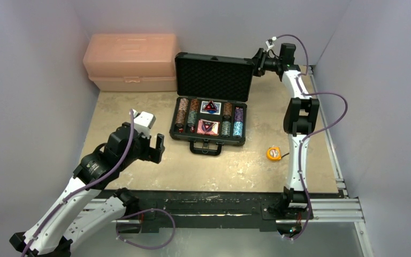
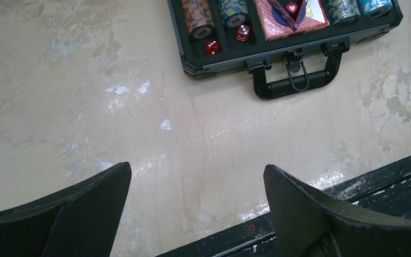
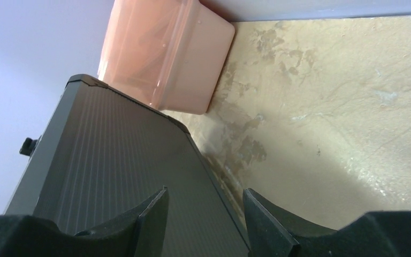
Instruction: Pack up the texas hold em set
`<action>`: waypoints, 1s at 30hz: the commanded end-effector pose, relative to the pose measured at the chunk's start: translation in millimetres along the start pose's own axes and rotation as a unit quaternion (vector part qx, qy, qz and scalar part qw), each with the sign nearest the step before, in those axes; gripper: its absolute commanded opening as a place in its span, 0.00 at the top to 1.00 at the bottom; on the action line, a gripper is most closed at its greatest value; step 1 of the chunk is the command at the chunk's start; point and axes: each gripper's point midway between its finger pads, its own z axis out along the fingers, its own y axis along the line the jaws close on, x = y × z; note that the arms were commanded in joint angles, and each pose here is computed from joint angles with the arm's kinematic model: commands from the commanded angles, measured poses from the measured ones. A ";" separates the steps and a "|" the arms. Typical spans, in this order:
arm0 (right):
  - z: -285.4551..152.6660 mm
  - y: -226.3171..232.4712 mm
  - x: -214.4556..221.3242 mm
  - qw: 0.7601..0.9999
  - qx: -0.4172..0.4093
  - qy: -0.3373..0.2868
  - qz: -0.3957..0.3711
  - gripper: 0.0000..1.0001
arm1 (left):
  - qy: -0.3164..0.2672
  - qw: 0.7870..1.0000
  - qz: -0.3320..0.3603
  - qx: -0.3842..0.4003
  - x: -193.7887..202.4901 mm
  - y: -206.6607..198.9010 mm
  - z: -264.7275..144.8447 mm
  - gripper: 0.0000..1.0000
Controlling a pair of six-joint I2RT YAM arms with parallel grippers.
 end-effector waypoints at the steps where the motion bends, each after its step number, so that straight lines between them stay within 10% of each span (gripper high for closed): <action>1: 2.1 44.8 1.7 0.999 -0.012 0.012 -0.045 0.43 | -0.019 1.000 0.001 -0.005 -9.1 2.1 -2.9 0.06; 30: 16.0 88.8 44.3 0.995 0.010 0.042 -0.085 0.45 | -0.023 1.000 -0.004 -0.013 -8.5 5.7 -6.4 0.06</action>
